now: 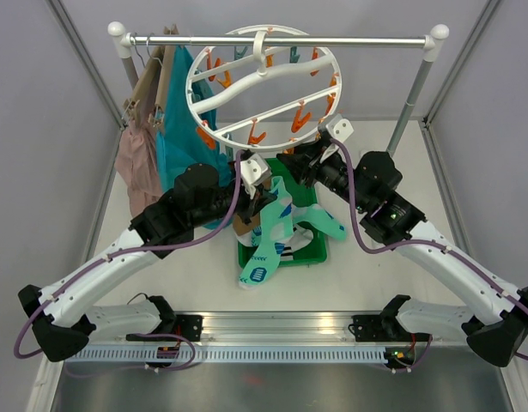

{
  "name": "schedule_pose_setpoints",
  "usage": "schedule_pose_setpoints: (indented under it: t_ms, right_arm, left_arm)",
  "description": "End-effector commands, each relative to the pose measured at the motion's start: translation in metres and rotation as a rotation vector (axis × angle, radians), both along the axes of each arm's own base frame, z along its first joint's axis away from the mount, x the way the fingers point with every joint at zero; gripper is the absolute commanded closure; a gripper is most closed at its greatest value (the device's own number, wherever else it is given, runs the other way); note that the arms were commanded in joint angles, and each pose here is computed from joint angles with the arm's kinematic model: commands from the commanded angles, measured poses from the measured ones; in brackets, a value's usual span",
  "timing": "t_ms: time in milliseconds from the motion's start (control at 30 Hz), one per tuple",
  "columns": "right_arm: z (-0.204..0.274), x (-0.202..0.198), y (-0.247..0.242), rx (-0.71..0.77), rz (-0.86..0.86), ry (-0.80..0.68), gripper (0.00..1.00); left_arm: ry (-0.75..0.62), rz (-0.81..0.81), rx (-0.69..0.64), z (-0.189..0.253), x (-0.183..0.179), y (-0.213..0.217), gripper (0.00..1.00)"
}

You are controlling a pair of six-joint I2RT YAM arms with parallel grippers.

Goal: Clip the socks to the hanger
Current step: Open the clamp at the hanger.

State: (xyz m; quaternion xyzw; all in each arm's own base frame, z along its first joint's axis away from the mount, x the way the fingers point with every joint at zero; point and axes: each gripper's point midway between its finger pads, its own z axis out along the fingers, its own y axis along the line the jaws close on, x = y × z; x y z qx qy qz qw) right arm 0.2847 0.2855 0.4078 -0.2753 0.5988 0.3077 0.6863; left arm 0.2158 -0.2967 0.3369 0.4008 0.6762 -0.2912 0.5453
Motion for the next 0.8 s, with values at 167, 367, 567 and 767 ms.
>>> schedule_pose_setpoints:
  t_ms: [167,367,567,767]
  right_arm:
    - [0.032,-0.002,0.000,0.109,-0.010,0.074,1.00]
    - [0.038,0.003,-0.006,0.135,-0.070,0.144,1.00]
    - [0.046,0.009,-0.011,0.153,-0.118,0.185,1.00]
    - [0.046,0.012,-0.011,0.161,-0.135,0.211,1.00]
  left_arm:
    - [-0.194,0.000,-0.019,0.035,0.017,-0.006,0.98]
    - [-0.385,-0.044,0.021,0.060,0.019,-0.004,0.98]
    - [-0.509,-0.057,0.095,0.073,0.025,-0.001,0.98]
    - [-0.550,-0.076,0.204,0.063,0.036,-0.003,0.98]
